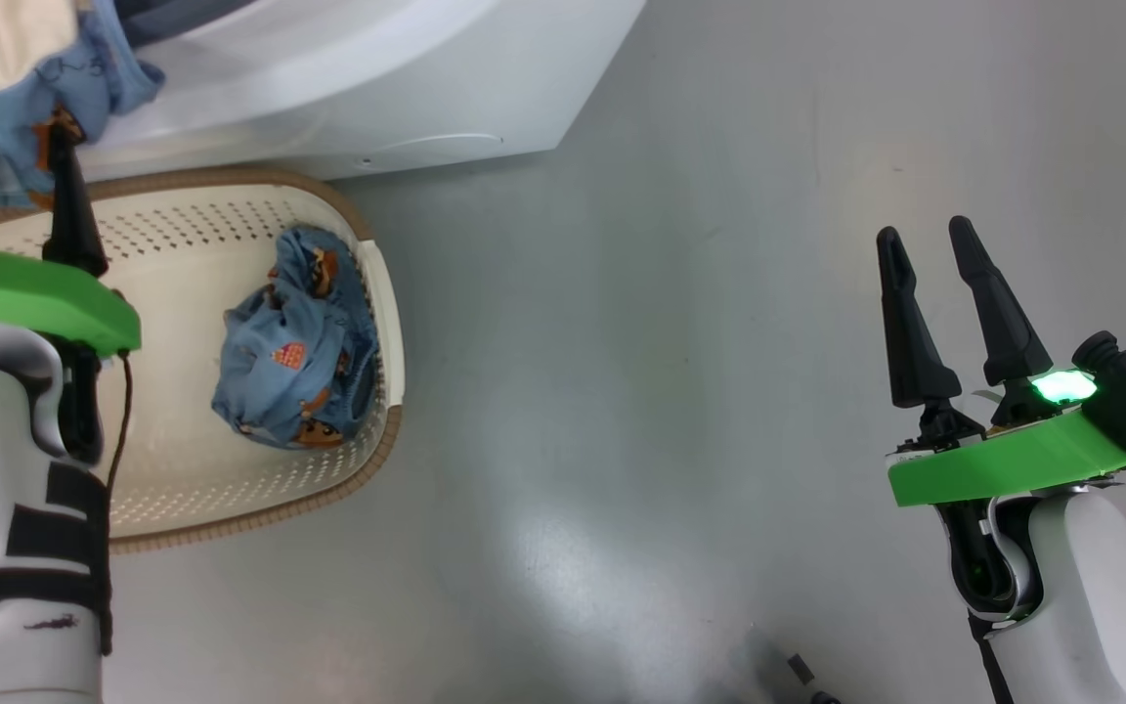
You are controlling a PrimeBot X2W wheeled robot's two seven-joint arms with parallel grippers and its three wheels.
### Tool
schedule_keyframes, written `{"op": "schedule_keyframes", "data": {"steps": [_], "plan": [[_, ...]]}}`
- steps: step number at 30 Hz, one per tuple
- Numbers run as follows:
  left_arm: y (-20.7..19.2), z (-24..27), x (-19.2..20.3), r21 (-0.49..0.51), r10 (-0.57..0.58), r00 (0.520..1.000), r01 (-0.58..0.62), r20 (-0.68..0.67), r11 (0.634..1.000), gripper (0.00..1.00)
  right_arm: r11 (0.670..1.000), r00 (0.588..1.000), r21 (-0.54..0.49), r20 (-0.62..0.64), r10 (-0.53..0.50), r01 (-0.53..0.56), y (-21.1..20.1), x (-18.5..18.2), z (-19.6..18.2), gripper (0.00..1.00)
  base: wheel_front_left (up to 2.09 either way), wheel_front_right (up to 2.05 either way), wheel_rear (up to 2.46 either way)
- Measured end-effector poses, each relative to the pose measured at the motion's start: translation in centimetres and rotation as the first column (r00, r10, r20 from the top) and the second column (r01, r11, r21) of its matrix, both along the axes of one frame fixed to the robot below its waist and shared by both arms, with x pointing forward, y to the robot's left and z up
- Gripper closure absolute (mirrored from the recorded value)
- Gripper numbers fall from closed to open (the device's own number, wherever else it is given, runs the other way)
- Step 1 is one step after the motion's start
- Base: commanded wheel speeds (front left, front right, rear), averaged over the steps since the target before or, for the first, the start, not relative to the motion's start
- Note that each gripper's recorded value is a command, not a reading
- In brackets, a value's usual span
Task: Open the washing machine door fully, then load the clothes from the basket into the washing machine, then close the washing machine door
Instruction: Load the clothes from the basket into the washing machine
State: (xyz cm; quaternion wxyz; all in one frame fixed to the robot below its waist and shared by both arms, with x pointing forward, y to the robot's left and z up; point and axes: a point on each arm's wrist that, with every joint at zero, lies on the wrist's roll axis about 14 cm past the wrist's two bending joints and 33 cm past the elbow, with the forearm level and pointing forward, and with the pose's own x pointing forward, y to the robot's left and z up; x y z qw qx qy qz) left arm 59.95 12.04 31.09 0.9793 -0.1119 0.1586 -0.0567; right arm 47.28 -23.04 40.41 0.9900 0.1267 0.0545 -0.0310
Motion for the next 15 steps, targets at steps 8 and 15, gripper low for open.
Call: {"op": "schedule_keyframes", "data": {"steps": [8, 15], "plan": [[-0.3, 0.0, 1.3, 0.006, -0.01, 1.0, 0.01, 0.004, 1.0, 1.0, 1.0, 1.0, -0.002, -0.011, -0.011, 0.011, -0.3, -0.2, -0.4, 0.0, 0.0, 0.0, 0.0], [-0.2, 1.1, 1.6, 0.011, -0.012, 0.999, 0.011, 0.042, 1.0, 1.0, 1.0, 1.0, 0.006, -0.01, -0.007, 0.007, 0.0, 0.1, -0.6, 0.0, 0.0, 0.0, 0.0]]}}
